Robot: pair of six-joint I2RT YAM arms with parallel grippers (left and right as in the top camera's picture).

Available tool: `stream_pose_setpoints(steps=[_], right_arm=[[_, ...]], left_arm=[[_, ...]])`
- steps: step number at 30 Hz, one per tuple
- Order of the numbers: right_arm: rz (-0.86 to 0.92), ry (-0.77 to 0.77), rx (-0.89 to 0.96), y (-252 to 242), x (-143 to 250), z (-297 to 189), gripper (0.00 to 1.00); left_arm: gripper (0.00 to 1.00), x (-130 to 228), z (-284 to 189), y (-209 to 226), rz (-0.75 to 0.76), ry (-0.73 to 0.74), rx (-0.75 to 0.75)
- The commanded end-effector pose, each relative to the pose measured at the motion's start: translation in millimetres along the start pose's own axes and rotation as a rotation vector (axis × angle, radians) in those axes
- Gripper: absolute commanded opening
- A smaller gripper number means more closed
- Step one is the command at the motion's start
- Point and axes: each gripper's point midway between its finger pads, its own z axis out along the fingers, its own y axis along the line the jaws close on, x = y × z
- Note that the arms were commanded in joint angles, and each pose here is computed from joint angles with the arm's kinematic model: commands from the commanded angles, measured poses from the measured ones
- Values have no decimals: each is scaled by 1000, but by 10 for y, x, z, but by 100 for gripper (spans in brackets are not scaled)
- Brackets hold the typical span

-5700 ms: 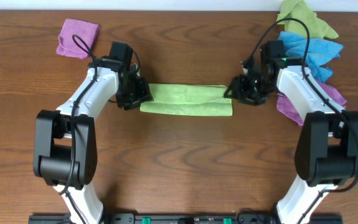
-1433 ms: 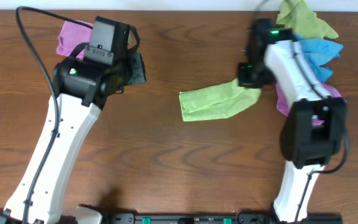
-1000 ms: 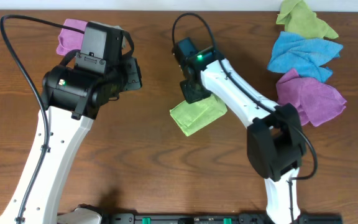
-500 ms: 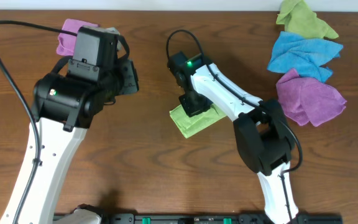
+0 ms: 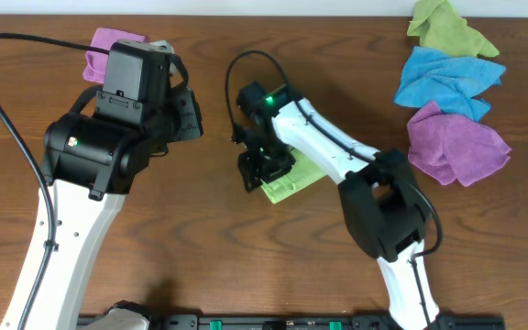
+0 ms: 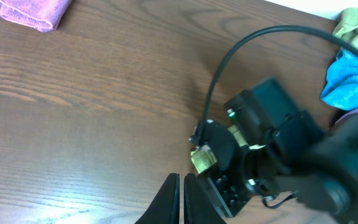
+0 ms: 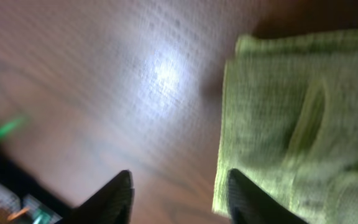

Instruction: Fold the cloth

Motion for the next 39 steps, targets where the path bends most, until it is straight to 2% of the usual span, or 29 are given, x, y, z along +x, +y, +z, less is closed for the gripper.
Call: stream_pose_setpoints(steps=[1, 2, 3, 4, 5, 6, 8, 11, 12, 13, 14, 20, 25, 30, 39], right_arm=[[-49, -133, -68, 37, -145, -554, 45], [-56, -162, -68, 23, -167, -676, 43], [-71, -202, -65, 7, -187, -843, 27], [-85, -239, -58, -15, -201, -984, 2], [-79, -284, -29, -95, -211, -1151, 2], [-66, -313, 4, -182, -217, -1250, 2], [1, -361, 86, -461, -201, -1451, 2], [91, -382, 107, -842, -155, -1575, 2], [117, -382, 107, -954, -142, -1566, 2], [137, -381, 106, -1039, -127, -1558, 1], [156, -380, 105, -1130, -117, -1539, 2], [237, -366, 103, -1496, -106, -1355, 2], [274, -326, 92, -1641, -165, -1074, 2], [331, -288, 55, -1763, -215, -818, 2], [390, -219, 44, -1891, -225, -463, 1]], left_arm=[[6, -42, -55, 32, -19, -25, -11], [6, -48, -55, 30, -22, -28, -10], [6, -52, -55, 29, -26, -29, -10], [6, -53, -53, 36, -33, -30, -14], [6, -54, -44, 57, -39, -32, -24], [11, -45, -33, 66, -40, -29, -28], [31, 29, 34, 85, -41, 0, -29], [52, 272, 247, 79, -42, 87, -3], [67, 362, 339, 70, -47, 116, 13], [86, 439, 418, 54, -51, 140, 31], [98, 542, 517, 25, -55, 172, 60], [95, 1219, 1083, -215, -86, 330, 320], [95, 1654, 1394, -310, -175, 365, 496], [95, 2042, 1557, -236, -277, 384, 572], [95, 2165, 1674, -180, -344, 369, 585]])
